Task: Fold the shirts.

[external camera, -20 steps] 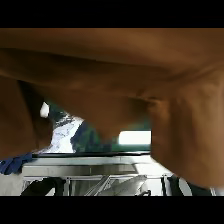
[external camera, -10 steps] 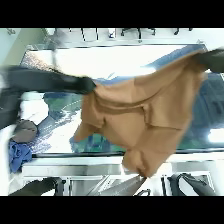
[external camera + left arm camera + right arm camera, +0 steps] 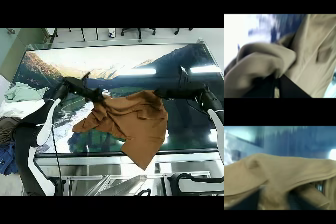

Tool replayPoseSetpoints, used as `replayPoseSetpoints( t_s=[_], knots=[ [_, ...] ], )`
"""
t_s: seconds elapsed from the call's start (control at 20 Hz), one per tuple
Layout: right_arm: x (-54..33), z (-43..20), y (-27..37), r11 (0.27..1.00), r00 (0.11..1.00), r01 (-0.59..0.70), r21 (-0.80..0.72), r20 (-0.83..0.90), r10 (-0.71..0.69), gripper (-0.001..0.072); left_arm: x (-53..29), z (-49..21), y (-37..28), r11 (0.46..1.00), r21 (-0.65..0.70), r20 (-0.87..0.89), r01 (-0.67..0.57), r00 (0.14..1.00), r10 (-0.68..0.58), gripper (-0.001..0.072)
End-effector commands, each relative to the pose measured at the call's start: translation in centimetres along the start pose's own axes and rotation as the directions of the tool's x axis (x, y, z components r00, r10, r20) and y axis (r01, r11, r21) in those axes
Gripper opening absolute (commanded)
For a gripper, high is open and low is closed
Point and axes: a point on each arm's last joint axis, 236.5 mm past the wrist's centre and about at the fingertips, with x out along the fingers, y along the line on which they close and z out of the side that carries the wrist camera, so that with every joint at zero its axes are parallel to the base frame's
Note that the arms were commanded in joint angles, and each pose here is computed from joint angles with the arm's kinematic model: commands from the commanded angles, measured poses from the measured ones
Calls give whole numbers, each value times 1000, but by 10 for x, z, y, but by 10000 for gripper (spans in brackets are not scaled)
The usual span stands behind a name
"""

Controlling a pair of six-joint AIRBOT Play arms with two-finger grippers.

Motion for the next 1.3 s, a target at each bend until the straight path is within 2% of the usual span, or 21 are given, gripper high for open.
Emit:
replayPoseSetpoints(
  t_s=[0.0,0.1,0.2,0.3,0.35,0.4,0.55,0.6,0.65,0.7,0.75,0.95,1.1,1.15,1.2,1.25],
  knots=[
    [-7,27,-2,999,999,-10,48,41,8,463,-39,38,-8,998,48,63,45,997,-48,698],
    [-35,33,-9,996,999,-28,88,32,25,462,-80,32,-7,996,81,8,46,999,-47,676],
    [-70,16,-24,988,999,-39,150,-31,44,462,-122,7,13,998,59,-87,-5,996,10,661],
    [-99,-21,-41,969,994,-39,243,-89,62,453,-155,-25,39,998,1,-157,-69,985,69,656],
    [-109,-43,-52,954,994,-23,299,-98,55,387,-166,-41,53,993,-33,-176,-115,978,107,657],
    [-117,-68,-64,936,994,2,353,-100,36,359,-175,-60,71,983,-69,-194,-173,968,157,657],
    [-129,-134,-83,876,993,60,478,-121,-2,368,-188,-125,128,931,-96,-261,-352,911,318,657],
    [-129,-154,-85,859,990,75,507,-138,-5,369,-184,-143,139,925,-101,-278,-367,903,327,657],
    [-127,-171,-88,849,987,96,520,-163,-12,384,-177,-157,144,928,-102,-289,-359,903,318,657],
    [-122,-188,-91,839,980,125,530,-196,-22,468,-168,-169,150,927,-105,-298,-361,900,316,657],
    [-118,-200,-92,829,976,137,543,-218,-18,506,-158,-177,154,926,-111,-307,-361,898,314,657],
    [-108,-221,-95,805,967,151,574,-253,-1,504,-122,-191,162,929,-94,-347,-358,886,306,656],
    [-106,-222,-98,801,967,156,577,-256,-4,504,-92,-192,144,959,-94,-371,-269,903,217,656],
    [-105,-222,-98,802,966,156,577,-257,-3,504,-85,-194,145,959,-83,-379,-273,898,223,655],
    [-104,-223,-98,800,966,157,579,-258,-3,504,-80,-194,146,958,-76,-382,-277,895,229,586],
    [-103,-224,-99,799,965,159,579,-261,-2,504,-76,-193,148,957,-71,-378,-280,896,234,455]
  ],
)
